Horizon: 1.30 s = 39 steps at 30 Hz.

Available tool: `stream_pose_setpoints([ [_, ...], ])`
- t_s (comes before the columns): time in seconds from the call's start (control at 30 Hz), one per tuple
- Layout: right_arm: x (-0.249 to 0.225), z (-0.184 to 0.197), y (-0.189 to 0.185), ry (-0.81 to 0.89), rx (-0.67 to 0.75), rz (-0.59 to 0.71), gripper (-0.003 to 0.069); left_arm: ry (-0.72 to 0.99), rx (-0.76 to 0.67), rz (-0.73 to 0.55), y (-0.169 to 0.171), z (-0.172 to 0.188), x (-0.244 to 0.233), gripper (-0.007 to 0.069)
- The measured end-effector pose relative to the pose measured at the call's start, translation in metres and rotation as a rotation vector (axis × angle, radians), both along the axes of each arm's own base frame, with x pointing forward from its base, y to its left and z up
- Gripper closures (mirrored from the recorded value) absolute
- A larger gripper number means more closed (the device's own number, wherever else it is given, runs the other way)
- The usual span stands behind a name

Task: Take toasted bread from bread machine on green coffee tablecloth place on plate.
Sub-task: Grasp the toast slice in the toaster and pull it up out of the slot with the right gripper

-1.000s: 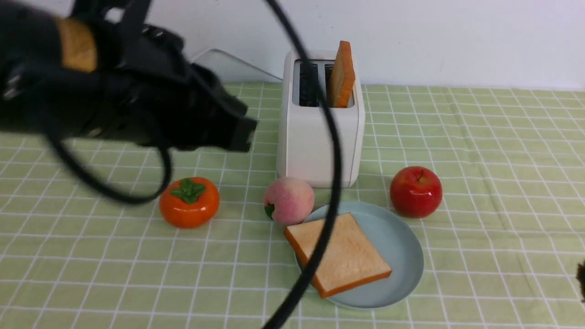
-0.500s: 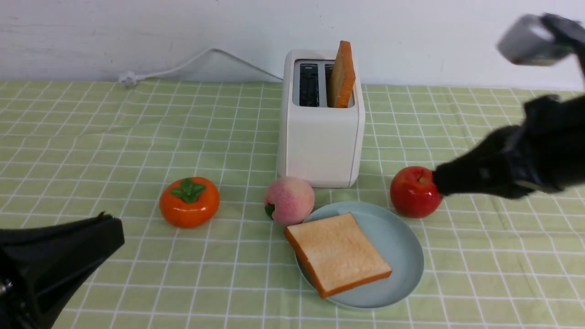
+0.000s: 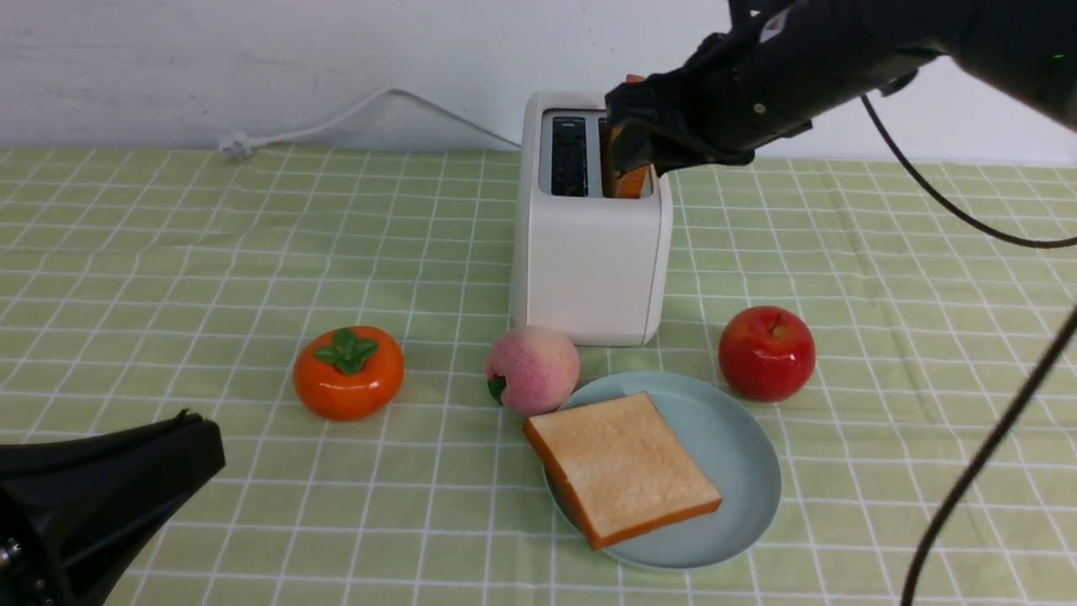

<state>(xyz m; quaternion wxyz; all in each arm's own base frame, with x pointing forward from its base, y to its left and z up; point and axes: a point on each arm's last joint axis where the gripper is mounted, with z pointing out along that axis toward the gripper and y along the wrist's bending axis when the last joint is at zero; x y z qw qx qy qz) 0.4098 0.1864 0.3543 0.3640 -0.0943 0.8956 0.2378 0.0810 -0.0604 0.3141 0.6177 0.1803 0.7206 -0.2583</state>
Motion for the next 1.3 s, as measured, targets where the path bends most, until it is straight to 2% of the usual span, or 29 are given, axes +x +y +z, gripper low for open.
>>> stream_pose_setpoints([
  [0.03,0.010,-0.006,0.002,0.000,0.000,-0.013,0.0210,0.000,0.000,0.000,0.000,0.000,0.000,0.0638],
  [0.13,0.024,-0.010,0.006,-0.042,-0.003,-0.033,0.0123,0.001,0.001,0.000,0.000,0.000,0.000,0.0638],
  [0.27,0.038,-0.021,0.006,-0.096,-0.037,-0.062,0.0106,0.001,0.001,0.000,0.000,0.000,0.000,0.0638],
  [0.4,0.048,-0.034,0.005,-0.111,-0.070,-0.097,0.0185,0.001,0.001,0.000,0.000,0.000,0.000,0.0638],
  [0.8,0.052,-0.032,0.005,-0.157,-0.060,-0.115,0.0402,0.001,0.001,0.000,0.000,0.000,0.000,0.0638],
  [0.9,0.053,-0.035,0.005,-0.155,-0.069,-0.115,0.0479,0.001,0.001,0.000,0.000,0.000,0.000,0.0638],
  [1.1,0.054,-0.035,0.005,-0.165,-0.077,-0.115,0.0547,0.001,0.001,0.000,0.000,0.000,0.000,0.0638],
  [1.3,0.052,-0.030,0.003,-0.174,-0.081,-0.114,0.0555,0.001,0.001,0.000,0.000,0.000,0.000,0.0638],
])
